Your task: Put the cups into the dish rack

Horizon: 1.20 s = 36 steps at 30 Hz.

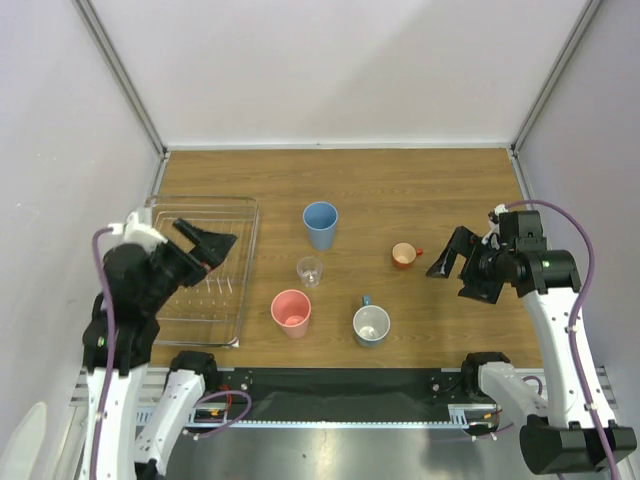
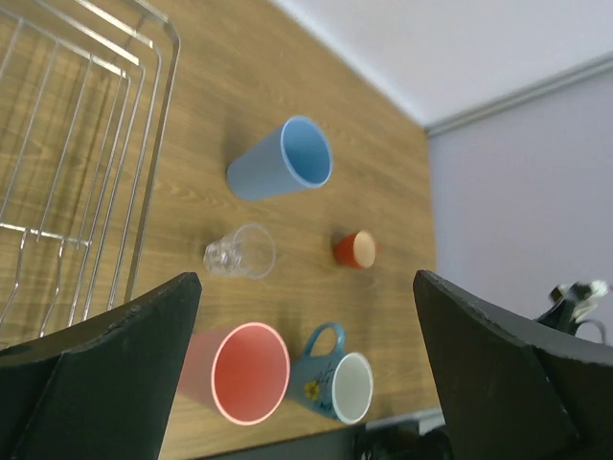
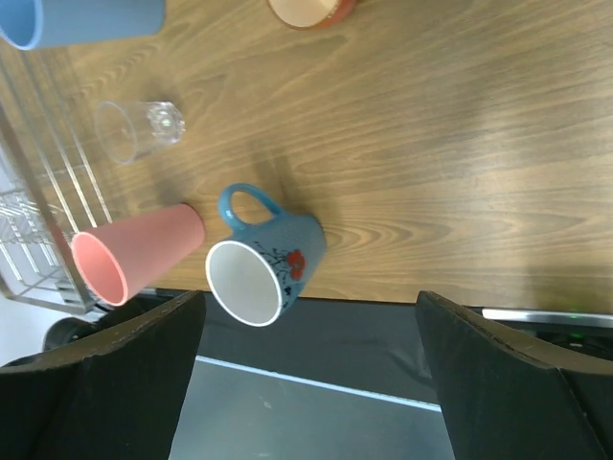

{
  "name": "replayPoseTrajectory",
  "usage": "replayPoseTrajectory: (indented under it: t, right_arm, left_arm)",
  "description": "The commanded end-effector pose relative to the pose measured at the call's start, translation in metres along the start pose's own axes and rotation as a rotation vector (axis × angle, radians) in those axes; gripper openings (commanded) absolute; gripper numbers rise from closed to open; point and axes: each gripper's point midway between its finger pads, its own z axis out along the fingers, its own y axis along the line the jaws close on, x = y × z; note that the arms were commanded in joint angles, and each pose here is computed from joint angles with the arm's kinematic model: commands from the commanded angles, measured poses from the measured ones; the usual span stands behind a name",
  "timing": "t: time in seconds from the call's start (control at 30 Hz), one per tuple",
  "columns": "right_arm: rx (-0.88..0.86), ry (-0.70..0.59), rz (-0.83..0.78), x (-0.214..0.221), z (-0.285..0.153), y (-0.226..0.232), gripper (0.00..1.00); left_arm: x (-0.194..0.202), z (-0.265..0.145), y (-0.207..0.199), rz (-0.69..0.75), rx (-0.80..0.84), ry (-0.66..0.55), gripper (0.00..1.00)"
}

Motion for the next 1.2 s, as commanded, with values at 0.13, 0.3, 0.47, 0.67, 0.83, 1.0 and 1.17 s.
replayPoseTrajectory:
  t: [0.13, 0.3, 0.47, 0.67, 0.83, 1.0, 1.17]
  right_arm:
    - [-0.024, 0.002, -0.110, -0.011, -0.001, 0.007, 1.00]
    - [-0.124, 0.014, -0.144, -0.010, -0.002, 0.026, 1.00]
    - [-0.144, 0.036, -0.163, -0.006, -0.002, 0.031, 0.99]
    - [-0.178, 0.050, -0.163, 0.000, -0.005, 0.036, 1.00]
    - [-0.193, 0.064, -0.156, 0.002, -0.005, 0.039, 1.00]
    - [-0.165, 0.084, -0.151, 0.006, 0.001, 0.042, 0.93]
    - [-0.046, 0.186, -0.249, 0.034, 0.027, 0.045, 0.85]
  left_arm:
    - [0.016, 0.022, 0.004, 0.085, -0.052, 0.202, 0.99]
    - [0.022, 0.034, -0.002, 0.143, -0.076, 0.267, 0.94]
    - [0.053, 0.048, -0.020, 0.290, -0.130, 0.377, 0.93]
    - [0.092, 0.060, -0.025, 0.430, -0.193, 0.483, 0.91]
    - [0.109, 0.069, -0.032, 0.474, -0.193, 0.527, 0.89]
    - [0.102, 0.070, -0.041, 0.491, -0.181, 0.503, 0.89]
    - [0.092, 0.065, -0.053, 0.502, -0.129, 0.479, 0.93]
